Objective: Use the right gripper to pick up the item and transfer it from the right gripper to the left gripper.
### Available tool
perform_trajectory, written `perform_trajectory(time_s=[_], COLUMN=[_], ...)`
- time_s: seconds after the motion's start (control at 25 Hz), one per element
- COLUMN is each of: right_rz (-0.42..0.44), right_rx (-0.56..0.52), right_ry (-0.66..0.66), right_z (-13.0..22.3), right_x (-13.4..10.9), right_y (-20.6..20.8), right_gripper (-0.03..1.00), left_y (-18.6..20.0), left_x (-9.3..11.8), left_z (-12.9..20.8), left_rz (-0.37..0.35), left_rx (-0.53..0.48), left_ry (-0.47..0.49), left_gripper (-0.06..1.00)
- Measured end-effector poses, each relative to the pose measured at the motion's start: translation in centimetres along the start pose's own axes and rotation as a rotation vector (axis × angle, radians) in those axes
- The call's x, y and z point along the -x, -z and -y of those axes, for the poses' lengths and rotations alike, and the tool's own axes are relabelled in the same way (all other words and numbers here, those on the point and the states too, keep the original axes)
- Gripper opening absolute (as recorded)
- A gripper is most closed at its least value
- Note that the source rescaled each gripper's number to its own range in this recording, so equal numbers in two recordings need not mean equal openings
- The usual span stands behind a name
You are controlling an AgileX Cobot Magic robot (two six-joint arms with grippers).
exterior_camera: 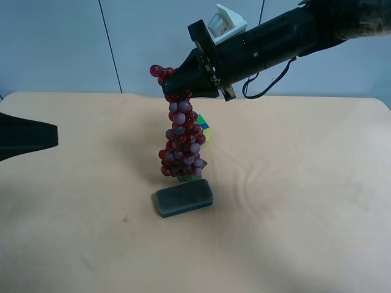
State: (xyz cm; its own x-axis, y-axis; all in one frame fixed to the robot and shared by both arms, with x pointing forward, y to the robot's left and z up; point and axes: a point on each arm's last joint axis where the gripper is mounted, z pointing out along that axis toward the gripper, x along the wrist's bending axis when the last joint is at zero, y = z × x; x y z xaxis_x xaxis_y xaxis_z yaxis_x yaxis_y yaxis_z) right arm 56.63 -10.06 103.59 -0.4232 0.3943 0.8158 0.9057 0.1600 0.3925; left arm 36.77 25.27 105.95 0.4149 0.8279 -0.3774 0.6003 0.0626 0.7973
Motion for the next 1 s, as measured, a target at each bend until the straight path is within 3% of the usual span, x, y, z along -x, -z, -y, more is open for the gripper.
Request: perform_trajectory(time_s=[0.44,1.0], right_rz=[-0.053,-0.086], right_rx=[0.028,0.06], right_ry=[-0.011,-0.014], right_z=[-0.3,-0.6], right_x=[-0.5,-0.8], right_y=[0.0,0.1], right_gripper=[0.0,0.0], left_y=[-7.1,-12.5], left_x=[-2.5,-5.3], left_z=[-1.5,0.9], left_rz=[0.309,0.519], left_rx=[0.056,0.02], left_ry=[-0.047,-0.073], left_gripper=[1.0,1.0])
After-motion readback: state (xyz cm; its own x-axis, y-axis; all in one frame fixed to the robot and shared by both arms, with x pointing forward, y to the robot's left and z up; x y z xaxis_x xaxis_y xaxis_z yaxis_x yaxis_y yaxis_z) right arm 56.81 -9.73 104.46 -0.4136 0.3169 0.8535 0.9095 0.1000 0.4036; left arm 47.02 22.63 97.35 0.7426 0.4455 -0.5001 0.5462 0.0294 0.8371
